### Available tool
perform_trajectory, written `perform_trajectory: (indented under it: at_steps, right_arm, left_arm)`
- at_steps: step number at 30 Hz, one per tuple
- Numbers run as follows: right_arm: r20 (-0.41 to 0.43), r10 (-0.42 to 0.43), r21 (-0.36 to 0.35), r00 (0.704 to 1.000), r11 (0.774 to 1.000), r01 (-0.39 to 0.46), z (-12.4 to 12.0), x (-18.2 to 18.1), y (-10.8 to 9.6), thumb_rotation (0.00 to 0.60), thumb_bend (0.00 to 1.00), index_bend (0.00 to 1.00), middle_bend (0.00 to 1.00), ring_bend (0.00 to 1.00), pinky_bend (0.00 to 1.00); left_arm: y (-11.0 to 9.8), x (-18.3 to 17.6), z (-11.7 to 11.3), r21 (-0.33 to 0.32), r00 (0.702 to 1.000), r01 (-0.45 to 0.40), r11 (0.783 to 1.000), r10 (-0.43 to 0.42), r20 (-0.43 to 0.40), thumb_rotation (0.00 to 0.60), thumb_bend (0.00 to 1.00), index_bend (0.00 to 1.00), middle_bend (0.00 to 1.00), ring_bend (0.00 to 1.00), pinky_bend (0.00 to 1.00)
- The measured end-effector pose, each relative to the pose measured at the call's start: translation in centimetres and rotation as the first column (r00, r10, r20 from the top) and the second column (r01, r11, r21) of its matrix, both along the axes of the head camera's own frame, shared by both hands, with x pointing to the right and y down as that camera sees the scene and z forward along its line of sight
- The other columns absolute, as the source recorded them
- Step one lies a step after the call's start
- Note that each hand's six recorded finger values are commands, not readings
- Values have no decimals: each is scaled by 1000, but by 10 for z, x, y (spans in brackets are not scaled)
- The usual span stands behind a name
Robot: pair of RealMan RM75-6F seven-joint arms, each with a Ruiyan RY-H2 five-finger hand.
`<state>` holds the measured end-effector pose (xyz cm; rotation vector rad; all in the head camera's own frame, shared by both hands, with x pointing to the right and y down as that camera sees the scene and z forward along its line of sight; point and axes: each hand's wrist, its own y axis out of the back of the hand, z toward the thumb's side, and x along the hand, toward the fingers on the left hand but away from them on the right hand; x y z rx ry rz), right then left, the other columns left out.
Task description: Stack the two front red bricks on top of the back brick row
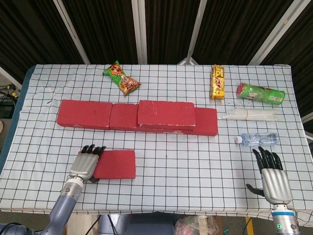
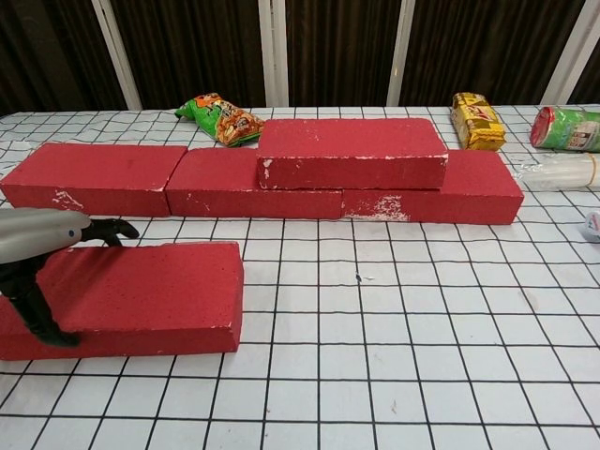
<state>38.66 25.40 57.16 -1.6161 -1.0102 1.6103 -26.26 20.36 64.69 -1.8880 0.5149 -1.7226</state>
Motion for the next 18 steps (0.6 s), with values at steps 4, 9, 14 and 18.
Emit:
perform_trajectory:
  at_steps: [4, 9, 14, 18]
  right_arm:
    - [6, -1, -10, 1000, 1000, 1, 2, -2, 0, 600, 133, 37, 0, 0, 0]
    - [7, 7, -9, 1000, 1000, -7, 2, -1, 0, 600, 134, 36, 0, 0, 0]
    - [5, 17, -4, 1000, 1000, -17, 1, 0, 0, 600, 133, 36, 0, 0, 0]
    - [5, 17, -8, 1000, 1000, -17, 2, 0, 0, 600, 134, 36, 0, 0, 0]
  left_arm:
    - [0, -3, 1, 7, 1000, -6, 1000, 6, 27, 600, 0, 72, 168, 0, 0]
    - [-2, -5, 4, 14, 999, -4, 1000, 4, 48, 600, 0, 141, 203, 0, 0]
    - [-9, -4, 0, 48, 999, 6, 999, -9, 47, 600, 0, 207, 219, 0, 0]
    - [-16, -6, -5, 78, 999, 25, 997, -28, 44, 600, 8, 238, 225, 0, 0]
